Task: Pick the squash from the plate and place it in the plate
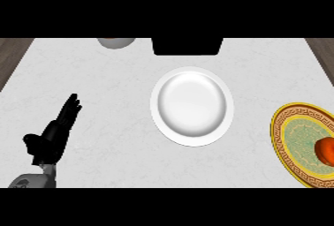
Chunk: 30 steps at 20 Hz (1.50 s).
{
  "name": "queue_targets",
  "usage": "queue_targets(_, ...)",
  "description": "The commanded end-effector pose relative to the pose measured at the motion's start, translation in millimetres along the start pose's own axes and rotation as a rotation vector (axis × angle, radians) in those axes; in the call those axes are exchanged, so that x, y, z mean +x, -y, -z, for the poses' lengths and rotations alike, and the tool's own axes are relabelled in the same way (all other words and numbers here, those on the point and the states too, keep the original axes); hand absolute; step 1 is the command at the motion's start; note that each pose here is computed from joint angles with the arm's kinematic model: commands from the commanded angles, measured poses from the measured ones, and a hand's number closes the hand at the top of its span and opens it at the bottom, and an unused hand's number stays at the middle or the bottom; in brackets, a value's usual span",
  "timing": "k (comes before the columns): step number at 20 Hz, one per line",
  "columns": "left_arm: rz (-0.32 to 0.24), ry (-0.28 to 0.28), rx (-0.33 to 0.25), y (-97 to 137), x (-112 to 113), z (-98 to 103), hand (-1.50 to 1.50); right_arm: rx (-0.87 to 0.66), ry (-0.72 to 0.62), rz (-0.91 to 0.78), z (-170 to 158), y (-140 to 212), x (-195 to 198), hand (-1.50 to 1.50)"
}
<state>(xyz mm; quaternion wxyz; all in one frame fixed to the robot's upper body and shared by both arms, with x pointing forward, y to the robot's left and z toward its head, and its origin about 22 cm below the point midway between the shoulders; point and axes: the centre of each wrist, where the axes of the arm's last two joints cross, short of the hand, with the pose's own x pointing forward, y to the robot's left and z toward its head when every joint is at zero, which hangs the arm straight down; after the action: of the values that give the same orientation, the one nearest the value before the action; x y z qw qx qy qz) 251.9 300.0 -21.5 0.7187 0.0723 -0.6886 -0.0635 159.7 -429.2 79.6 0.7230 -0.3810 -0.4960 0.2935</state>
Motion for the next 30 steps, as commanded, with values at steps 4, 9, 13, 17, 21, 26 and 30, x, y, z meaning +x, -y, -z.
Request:
queue_targets(4,0.003,-0.017,-0.011,-4,-12,0,0.0,0.065,-0.102,-0.129,11,3,5,-1.5)
queue_targets(9,0.008,-0.017,-0.009,-6,6,-1,0.0,0.117,-0.121,-0.113,20,5,-16,-1.5)
queue_targets(13,-0.018,-0.006,-0.014,10,-4,2,0.0,0.118,-0.145,-0.116,53,-23,-19,-1.5)
queue_targets(17,0.002,0.006,-0.012,-3,-13,0,0.0,0.105,-0.149,-0.162,61,-40,-15,-1.5)
queue_targets(21,0.004,0.009,-0.003,9,7,0,0.0,0.107,-0.181,-0.172,66,-36,-30,-1.5)
queue_targets(26,-0.006,-0.012,-0.014,6,0,14,0.0,0.123,-0.147,-0.154,84,-53,-25,-1.5)
queue_targets(30,0.004,0.009,-0.013,0,-10,-4,0.0,0.193,-0.073,-0.168,79,-68,-34,1.5)
